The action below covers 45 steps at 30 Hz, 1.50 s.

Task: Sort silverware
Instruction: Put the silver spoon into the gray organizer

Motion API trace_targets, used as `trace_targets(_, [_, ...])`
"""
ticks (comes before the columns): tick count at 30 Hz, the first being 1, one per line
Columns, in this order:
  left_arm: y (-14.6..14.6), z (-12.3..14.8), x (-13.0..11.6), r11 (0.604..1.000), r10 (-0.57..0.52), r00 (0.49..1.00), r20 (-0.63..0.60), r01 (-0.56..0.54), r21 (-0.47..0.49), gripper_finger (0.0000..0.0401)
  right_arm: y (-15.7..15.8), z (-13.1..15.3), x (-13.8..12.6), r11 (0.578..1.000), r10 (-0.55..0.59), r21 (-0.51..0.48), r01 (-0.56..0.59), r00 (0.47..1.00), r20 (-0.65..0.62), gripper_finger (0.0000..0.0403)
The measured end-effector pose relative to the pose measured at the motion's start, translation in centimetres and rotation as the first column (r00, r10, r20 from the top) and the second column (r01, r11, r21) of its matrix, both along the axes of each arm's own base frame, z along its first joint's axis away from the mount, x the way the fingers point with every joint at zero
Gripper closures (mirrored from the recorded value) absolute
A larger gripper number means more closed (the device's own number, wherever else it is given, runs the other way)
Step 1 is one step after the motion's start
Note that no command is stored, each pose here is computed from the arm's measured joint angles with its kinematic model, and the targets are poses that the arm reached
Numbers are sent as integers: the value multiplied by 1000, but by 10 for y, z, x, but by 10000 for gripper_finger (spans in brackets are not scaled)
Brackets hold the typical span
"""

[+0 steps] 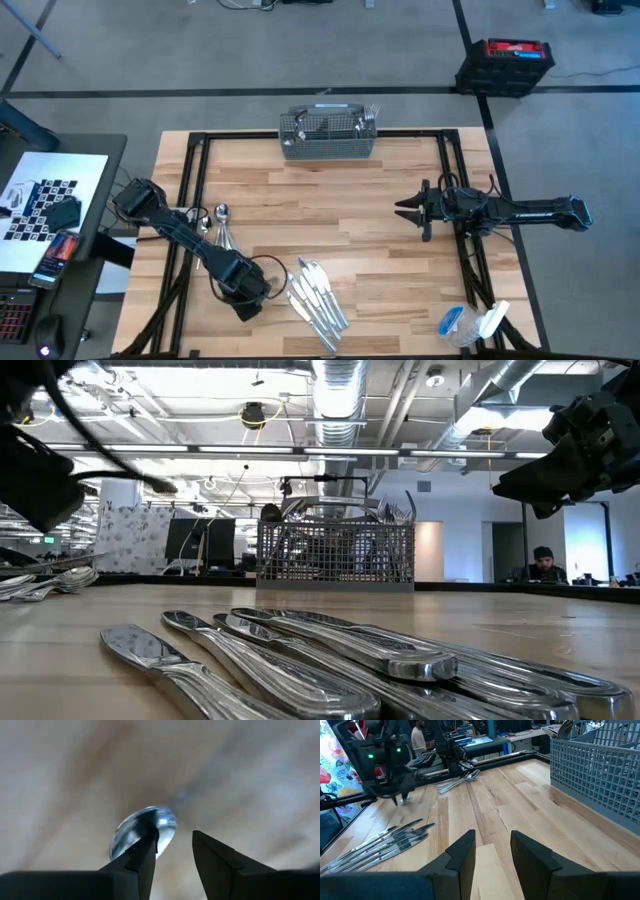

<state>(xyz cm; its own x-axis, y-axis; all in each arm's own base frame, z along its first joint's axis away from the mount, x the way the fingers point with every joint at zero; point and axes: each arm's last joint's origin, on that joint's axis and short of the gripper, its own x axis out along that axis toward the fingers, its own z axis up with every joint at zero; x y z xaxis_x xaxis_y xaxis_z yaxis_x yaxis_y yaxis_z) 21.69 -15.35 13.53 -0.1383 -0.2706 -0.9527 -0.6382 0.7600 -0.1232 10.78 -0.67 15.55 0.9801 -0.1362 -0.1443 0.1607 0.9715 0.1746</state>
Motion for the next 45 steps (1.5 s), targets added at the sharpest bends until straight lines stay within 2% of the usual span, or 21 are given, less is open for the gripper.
trace_targets(3, [11, -1, 0, 999, -3, 999, -40, 5, 41, 286, 0, 0, 0, 1000, 0, 0, 0, 1000, 0, 290])
trace_targets(10, [24, 1, 9, 998, -26, 1000, -16, 27, 53, 286, 0, 0, 0, 1000, 0, 0, 0, 1000, 0, 290])
trace_targets(18, [24, 23, 21, 986, -38, 999, 13, 35, 165, 286, 0, 0, 0, 1000, 0, 0, 0, 1000, 0, 290])
trace_targets(22, [24, 34, 25, 974, -7, 1000, 25, 2, 227, 286, 0, 0, 0, 1000, 0, 0, 0, 1000, 0, 290])
trace_targets(24, [20, 40, 30, 976, 10, 999, 51, -21, 216, 286, 0, 0, 0, 1000, 0, 0, 0, 1000, 0, 290])
trace_targets(27, [6, 44, 32, 993, -11, 996, 85, 1, 118, 286, 0, 0, 0, 1000, 0, 0, 0, 1000, 0, 290])
trace_targets(29, [-2, 43, 30, 997, -27, 994, 104, 18, 78, 286, 0, 0, 0, 1000, 0, 0, 0, 1000, 0, 290])
trace_targets(33, [-4, 29, 16, 994, -5, 999, 44, 0, 112, 286, 0, 0, 0, 1000, 0, 0, 0, 1000, 0, 290])
trace_targets(38, [5, 11, 3, 990, 23, 1000, -15, -21, 142, 286, 0, 0, 0, 1000, 0, 0, 0, 1000, 0, 290])
trace_targets(45, [34, 3, 12, 984, 45, 999, -2, -44, 175, 286, 0, 0, 0, 1000, 0, 0, 0, 1000, 0, 290])
